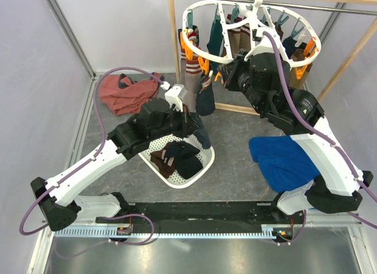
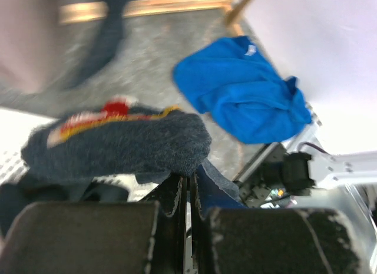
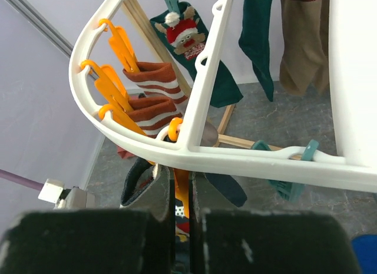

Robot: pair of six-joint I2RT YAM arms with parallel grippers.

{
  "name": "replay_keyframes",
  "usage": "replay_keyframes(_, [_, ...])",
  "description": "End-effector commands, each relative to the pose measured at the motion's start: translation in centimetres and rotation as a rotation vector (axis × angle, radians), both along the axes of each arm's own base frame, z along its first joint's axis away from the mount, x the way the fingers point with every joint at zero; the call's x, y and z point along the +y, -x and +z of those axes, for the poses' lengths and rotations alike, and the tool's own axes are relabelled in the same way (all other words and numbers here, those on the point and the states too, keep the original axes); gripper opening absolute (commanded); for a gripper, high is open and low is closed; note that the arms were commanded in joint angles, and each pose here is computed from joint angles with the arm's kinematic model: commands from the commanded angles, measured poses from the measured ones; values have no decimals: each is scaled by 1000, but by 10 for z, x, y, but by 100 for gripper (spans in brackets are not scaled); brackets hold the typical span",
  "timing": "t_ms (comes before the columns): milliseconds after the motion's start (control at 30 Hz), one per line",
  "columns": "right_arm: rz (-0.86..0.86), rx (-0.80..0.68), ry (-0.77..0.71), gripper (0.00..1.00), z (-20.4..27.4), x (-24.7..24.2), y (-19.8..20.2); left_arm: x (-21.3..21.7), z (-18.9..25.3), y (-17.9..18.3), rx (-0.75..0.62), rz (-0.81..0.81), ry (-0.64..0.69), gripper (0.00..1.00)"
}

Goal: Remove the socks clipped to the hanger

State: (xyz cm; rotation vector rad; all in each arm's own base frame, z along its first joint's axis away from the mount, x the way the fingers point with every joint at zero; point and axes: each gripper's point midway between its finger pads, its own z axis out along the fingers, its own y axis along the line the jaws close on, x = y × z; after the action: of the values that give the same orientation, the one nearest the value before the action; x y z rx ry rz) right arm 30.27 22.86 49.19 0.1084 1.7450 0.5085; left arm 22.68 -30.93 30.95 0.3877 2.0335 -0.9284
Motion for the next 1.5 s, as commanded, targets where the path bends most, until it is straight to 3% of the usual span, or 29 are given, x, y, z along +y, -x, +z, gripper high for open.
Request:
replay_keyframes(0, [-9,-29,-75,0,12,-6,6,45,-30,-11,133,219,-39,2])
replay_keyframes(200, [-4,-39,-97,0,19,-8,9,89,-94,-12,305,382,-119,2])
replay_keyframes(267, [-2,-38,-97,0,18,-8,10,95,-104,-12,324,415,-133,11])
replay_keyframes(300, [-1,-37,-103,0,19,-8,10,98,-112,-11,347,427,-143,20])
replay_keyframes(333, [3,-37,-105,0,19,-8,11,98,-114,-10,354,430,-148,48])
replay_keyframes(367, [7,-33,-108,0,18,-7,12,98,-114,-10,354,428,-149,58])
replay_keyframes(400, [10,-33,-111,0,18,-7,13,97,-109,-12,341,423,-143,83])
replay_keyframes(433, [12,-31,-114,0,18,-7,13,96,-102,-13,324,419,-133,92])
replay_keyframes(667, [22,-19,-128,0,15,-6,16,70,-4,-23,-60,186,36,91])
replay_keyframes(800, [20,-18,-137,0,16,-6,15,55,43,-23,-214,83,112,91])
replay_keyframes(1000, [25,-21,-153,0,20,-3,15,22,74,-29,-303,-55,159,90])
replay_keyframes(1367, [39,4,-183,0,15,6,13,-5,70,-54,-342,-84,136,85])
replay_keyframes(1467, [46,9,-196,0,15,7,14,-11,76,-57,-350,-84,144,79])
